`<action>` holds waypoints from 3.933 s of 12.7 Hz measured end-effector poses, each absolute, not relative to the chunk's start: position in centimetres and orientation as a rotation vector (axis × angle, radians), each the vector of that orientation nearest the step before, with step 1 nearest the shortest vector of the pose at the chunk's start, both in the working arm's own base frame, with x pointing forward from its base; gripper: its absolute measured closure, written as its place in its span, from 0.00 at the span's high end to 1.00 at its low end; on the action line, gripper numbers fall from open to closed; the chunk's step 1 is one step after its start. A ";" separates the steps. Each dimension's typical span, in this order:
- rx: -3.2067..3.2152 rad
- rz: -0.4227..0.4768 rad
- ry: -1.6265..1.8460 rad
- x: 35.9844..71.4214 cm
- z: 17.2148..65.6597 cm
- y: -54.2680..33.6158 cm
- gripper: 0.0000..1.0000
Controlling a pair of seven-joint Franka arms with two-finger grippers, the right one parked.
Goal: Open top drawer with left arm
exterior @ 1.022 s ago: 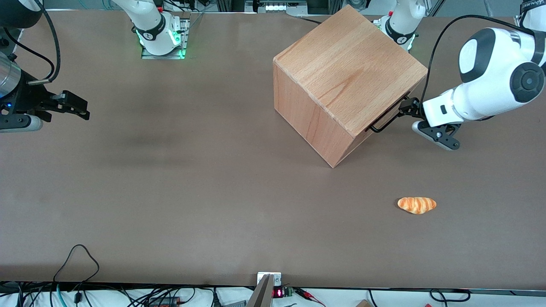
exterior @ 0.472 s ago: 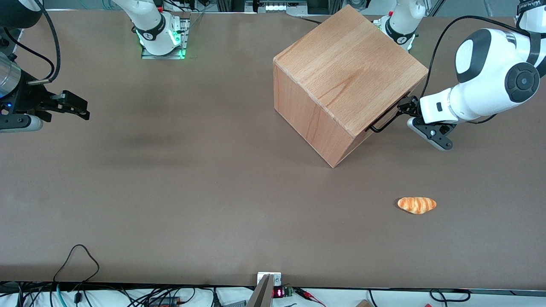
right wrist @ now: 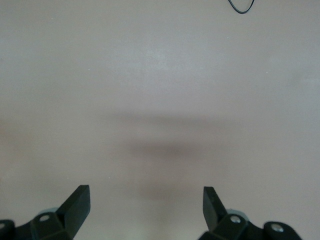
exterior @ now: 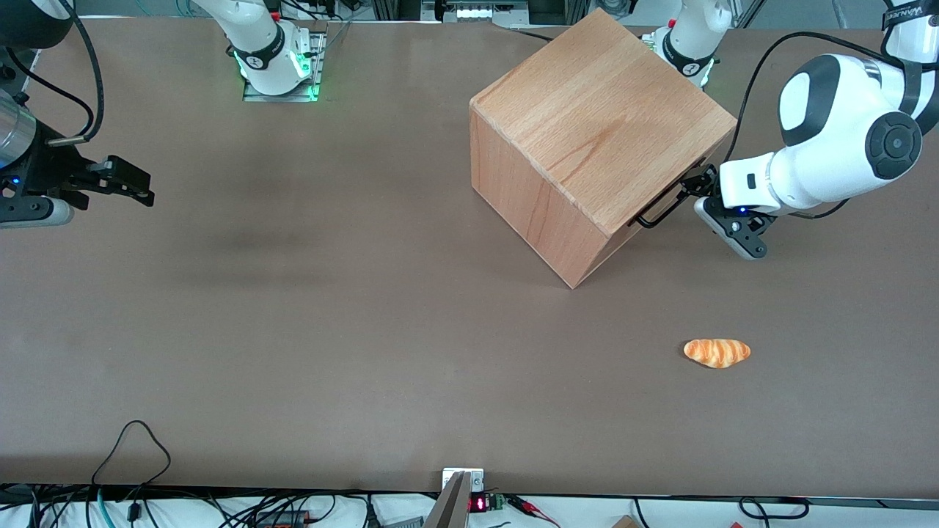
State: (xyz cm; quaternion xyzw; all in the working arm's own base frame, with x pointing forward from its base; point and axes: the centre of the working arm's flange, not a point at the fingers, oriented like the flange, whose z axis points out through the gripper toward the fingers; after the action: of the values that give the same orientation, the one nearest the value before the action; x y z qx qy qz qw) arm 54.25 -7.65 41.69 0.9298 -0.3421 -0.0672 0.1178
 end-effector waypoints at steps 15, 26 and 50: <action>2.631 -0.127 -1.164 53.7 37.8 -7.7 1.00; 2.782 0.151 -0.992 56.5 39.4 -0.9 1.00; 2.948 0.231 -0.361 58.6 49.9 6.8 1.00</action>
State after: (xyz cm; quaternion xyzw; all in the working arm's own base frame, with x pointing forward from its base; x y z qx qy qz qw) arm 58.62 6.78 49.89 0.9864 -0.1207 0.0771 0.0812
